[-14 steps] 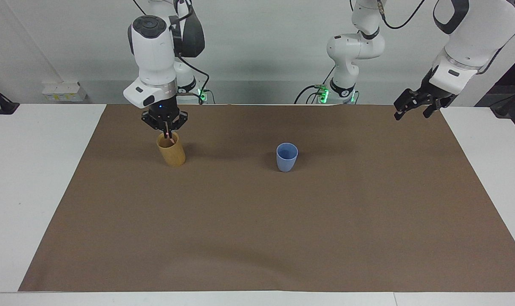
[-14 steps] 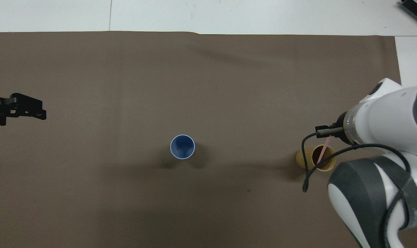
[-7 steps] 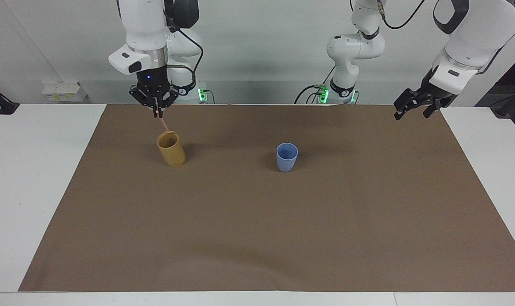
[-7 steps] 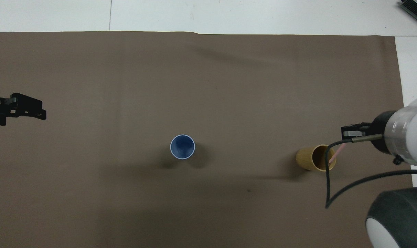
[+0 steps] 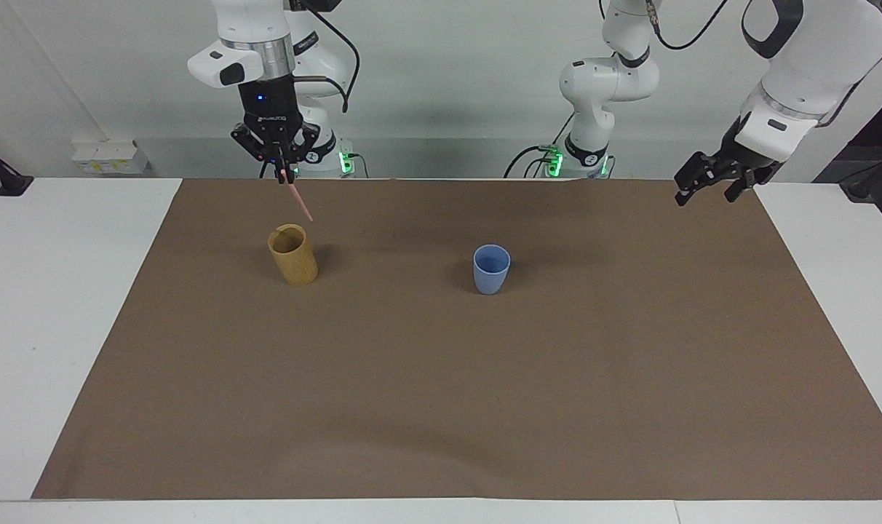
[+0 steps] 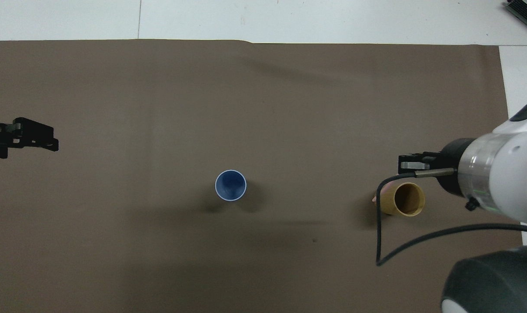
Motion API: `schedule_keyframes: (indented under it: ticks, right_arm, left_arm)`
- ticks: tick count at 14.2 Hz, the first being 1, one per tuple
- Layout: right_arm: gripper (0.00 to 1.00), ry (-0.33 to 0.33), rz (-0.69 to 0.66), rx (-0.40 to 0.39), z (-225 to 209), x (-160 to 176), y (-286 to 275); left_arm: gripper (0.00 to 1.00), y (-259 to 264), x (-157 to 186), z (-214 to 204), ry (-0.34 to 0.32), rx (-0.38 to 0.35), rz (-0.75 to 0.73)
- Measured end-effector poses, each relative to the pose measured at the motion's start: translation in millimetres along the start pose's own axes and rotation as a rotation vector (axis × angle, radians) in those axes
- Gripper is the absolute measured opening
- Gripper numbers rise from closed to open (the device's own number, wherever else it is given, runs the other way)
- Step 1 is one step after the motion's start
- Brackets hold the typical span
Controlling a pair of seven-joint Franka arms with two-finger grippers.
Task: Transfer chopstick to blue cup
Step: 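Carry the pink stick with the right gripper over the blue cup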
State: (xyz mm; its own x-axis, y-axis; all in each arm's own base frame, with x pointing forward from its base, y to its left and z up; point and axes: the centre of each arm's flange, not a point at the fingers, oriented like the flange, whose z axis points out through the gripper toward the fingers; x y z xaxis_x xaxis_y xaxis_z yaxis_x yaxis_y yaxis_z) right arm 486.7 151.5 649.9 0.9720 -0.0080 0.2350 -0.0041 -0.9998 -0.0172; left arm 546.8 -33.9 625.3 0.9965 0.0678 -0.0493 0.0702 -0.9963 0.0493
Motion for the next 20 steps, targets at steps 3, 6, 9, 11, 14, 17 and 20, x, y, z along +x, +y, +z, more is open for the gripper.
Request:
schedule_keyframes:
  ticks: [3, 6, 9, 11, 14, 17, 20]
  right_arm:
    - [0.09, 0.035, 0.024, 0.042, -13.0, -8.0, -41.9]
    - [0.09, 0.080, 0.021, 0.084, -32.2, -18.0, -89.1]
    - [0.09, 0.088, -0.012, 0.110, -40.0, -34.5, -135.3]
    - [0.09, 0.108, -0.056, 0.137, -34.1, -43.8, -171.7]
    - [0.09, 0.135, -0.127, 0.139, -8.6, -50.2, -222.1]
    - [0.09, 0.166, -0.150, 0.122, 29.3, -56.0, -270.0]
    - [0.09, 0.167, -0.168, 0.146, 58.5, -50.4, -288.1]
  left_arm:
    - [1.00, 0.0, 0.0, 0.0, 0.000, 0.000, 0.000]
    - [1.00, 0.0, 0.0, 0.0, 0.000, 0.000, 0.000]
    - [1.00, 0.0, 0.0, 0.0, 0.000, 0.000, 0.000]
    - [1.00, 0.0, 0.0, 0.0, 0.000, 0.000, 0.000]
    - [1.00, 0.0, 0.0, 0.0, 0.000, 0.000, 0.000]
    - [1.00, 0.0, 0.0, 0.0, 0.000, 0.000, 0.000]
    - [1.00, 0.0, 0.0, 0.0, 0.000, 0.000, 0.000]
